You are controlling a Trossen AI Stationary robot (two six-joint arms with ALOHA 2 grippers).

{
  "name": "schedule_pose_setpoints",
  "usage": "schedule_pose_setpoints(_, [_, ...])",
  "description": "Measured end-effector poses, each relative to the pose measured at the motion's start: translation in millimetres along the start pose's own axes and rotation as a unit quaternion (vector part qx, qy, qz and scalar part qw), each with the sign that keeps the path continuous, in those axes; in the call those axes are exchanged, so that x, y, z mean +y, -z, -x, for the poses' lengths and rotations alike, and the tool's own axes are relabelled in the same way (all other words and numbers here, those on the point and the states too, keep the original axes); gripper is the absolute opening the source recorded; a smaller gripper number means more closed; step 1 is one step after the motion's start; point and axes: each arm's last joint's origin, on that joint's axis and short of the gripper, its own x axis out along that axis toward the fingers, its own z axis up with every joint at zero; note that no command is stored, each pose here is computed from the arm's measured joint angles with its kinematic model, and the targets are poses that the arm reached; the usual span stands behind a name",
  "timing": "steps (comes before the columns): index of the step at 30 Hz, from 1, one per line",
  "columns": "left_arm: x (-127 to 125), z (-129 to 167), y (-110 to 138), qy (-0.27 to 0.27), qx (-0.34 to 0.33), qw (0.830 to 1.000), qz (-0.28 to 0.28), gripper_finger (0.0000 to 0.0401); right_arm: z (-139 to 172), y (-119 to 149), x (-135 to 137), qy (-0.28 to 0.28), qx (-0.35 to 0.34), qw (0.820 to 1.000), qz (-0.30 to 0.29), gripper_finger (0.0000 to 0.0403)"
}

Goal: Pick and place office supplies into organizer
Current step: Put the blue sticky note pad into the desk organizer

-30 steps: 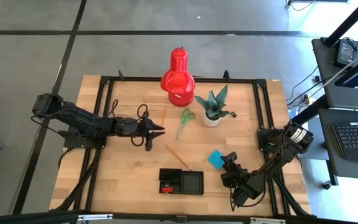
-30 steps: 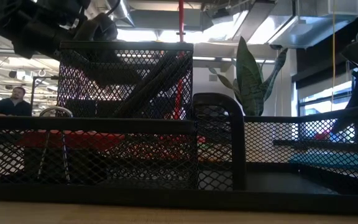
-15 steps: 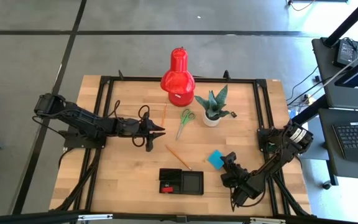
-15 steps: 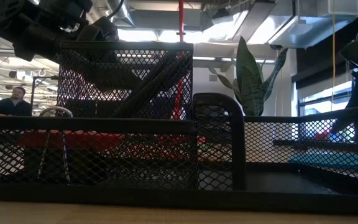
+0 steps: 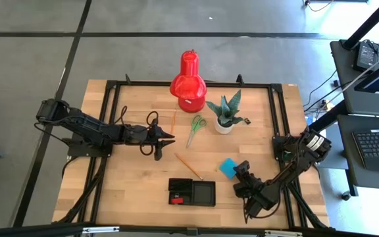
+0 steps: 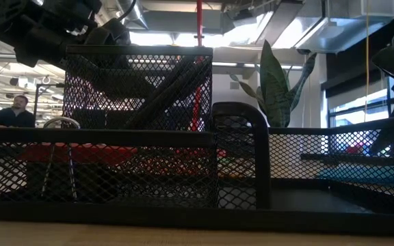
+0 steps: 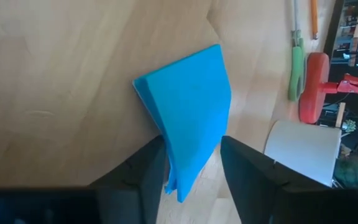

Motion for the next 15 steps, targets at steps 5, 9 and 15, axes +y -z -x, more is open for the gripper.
schedule_pose_setpoints(5, [0.0,0.0,0.0,0.0,0.0,1.0,0.0,0.0086,-1.3,-1.6,0.0,-0.008,-0.001,1.0,0.004,0.0159])
schedule_pose_setpoints(9, [0.0,0.0,0.0,0.0,0.0,1.0,0.0,0.0086,-2.6,-2.5,-0.8,-0.012,0.0,1.0,0.004,0.0154])
schedule_pose_setpoints(15, [0.0,0.0,0.0,0.0,0.0,1.0,0.0,0.0086,-3.9,-3.3,-1.5,-0.019,0.003,1.0,0.003,0.0129])
